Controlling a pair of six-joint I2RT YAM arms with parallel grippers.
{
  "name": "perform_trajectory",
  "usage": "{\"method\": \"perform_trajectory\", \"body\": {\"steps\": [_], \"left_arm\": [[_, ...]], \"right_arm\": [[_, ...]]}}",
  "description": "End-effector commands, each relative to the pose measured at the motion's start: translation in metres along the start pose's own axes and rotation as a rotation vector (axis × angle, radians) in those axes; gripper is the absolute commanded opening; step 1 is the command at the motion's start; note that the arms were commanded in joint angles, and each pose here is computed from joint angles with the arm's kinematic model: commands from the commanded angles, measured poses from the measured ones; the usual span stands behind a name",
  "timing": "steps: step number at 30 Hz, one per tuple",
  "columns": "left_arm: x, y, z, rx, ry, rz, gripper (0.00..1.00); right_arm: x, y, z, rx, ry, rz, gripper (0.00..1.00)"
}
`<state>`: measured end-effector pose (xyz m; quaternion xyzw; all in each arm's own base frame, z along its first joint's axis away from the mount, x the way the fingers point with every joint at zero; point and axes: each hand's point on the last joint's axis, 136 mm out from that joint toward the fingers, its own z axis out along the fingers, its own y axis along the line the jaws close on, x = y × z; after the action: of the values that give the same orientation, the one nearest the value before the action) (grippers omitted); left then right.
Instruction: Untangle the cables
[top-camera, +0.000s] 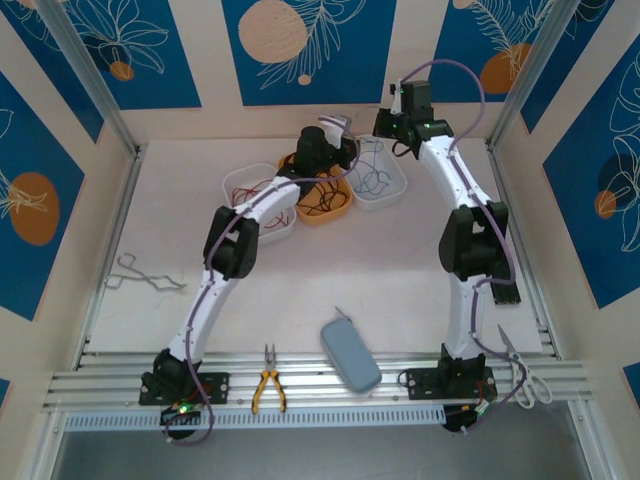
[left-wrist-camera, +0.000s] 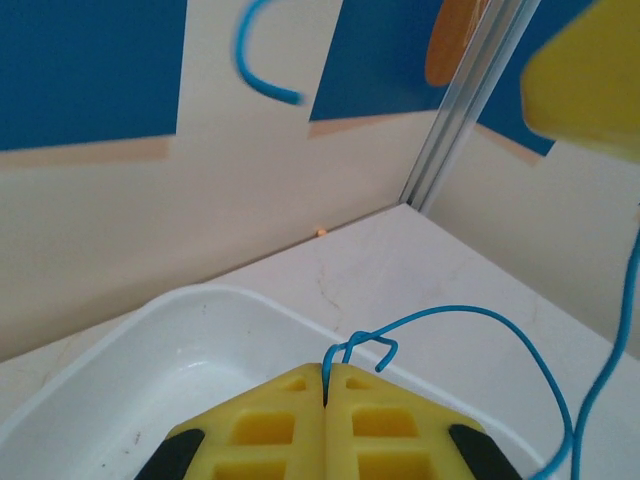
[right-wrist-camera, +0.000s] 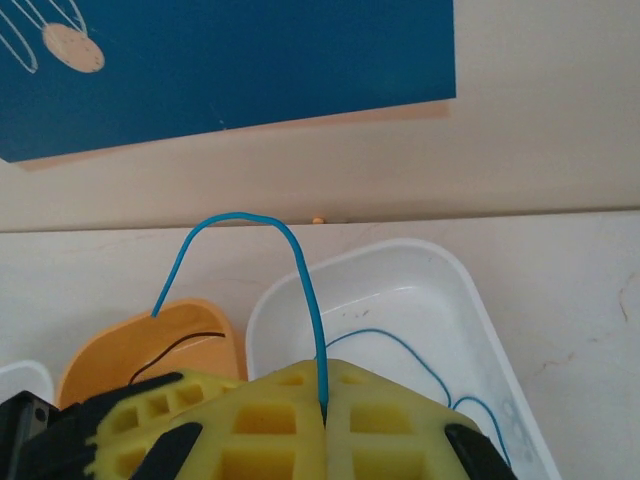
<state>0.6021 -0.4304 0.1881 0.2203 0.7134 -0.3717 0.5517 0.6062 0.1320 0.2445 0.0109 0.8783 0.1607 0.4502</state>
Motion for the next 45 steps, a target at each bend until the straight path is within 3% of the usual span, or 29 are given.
{"method": "perform_trajectory", "body": {"steps": [1, 4, 9, 19, 25, 30, 34, 38, 42, 45], "left_arm": [[0.002, -0.009, 0.01, 0.03, 0.002, -0.001, 0.0], [0.013, -0.007, 0.015, 0.035, 0.006, -0.016, 0.04], [0.016, -0.005, 0.015, 0.028, 0.009, -0.031, 0.2], [-0.01, -0.005, -0.006, -0.055, -0.007, -0.029, 0.46], [-0.058, -0.017, -0.047, -0.118, -0.069, 0.017, 0.72], [-0.097, -0.034, -0.096, -0.164, -0.117, 0.053, 1.0], [-0.107, -0.042, -0.15, -0.23, -0.131, 0.074, 1.0], [-0.096, -0.042, -0.22, -0.309, -0.132, 0.095, 1.0], [-0.059, -0.026, -0.298, -0.465, -0.079, 0.118, 1.0], [-0.02, -0.005, -0.362, -0.63, -0.014, 0.118, 1.0]], "right_arm": [[0.015, -0.004, 0.021, -0.002, 0.062, -0.028, 0.0], [0.03, -0.014, 0.039, 0.026, 0.117, -0.033, 0.0], [0.056, -0.037, 0.057, 0.064, 0.204, -0.012, 0.0], [0.089, -0.056, 0.067, 0.065, 0.319, 0.036, 0.0], [0.071, -0.046, 0.047, 0.064, 0.31, -0.003, 0.37], [0.042, -0.039, 0.011, 0.087, 0.261, -0.011, 0.5], [0.032, -0.038, -0.03, 0.134, 0.23, -0.008, 0.55], [0.037, -0.04, -0.085, 0.176, 0.147, 0.004, 0.66], [0.069, -0.053, -0.137, 0.217, 0.076, 0.041, 0.77], [0.105, -0.069, -0.165, 0.253, 0.033, 0.052, 0.91]]}}
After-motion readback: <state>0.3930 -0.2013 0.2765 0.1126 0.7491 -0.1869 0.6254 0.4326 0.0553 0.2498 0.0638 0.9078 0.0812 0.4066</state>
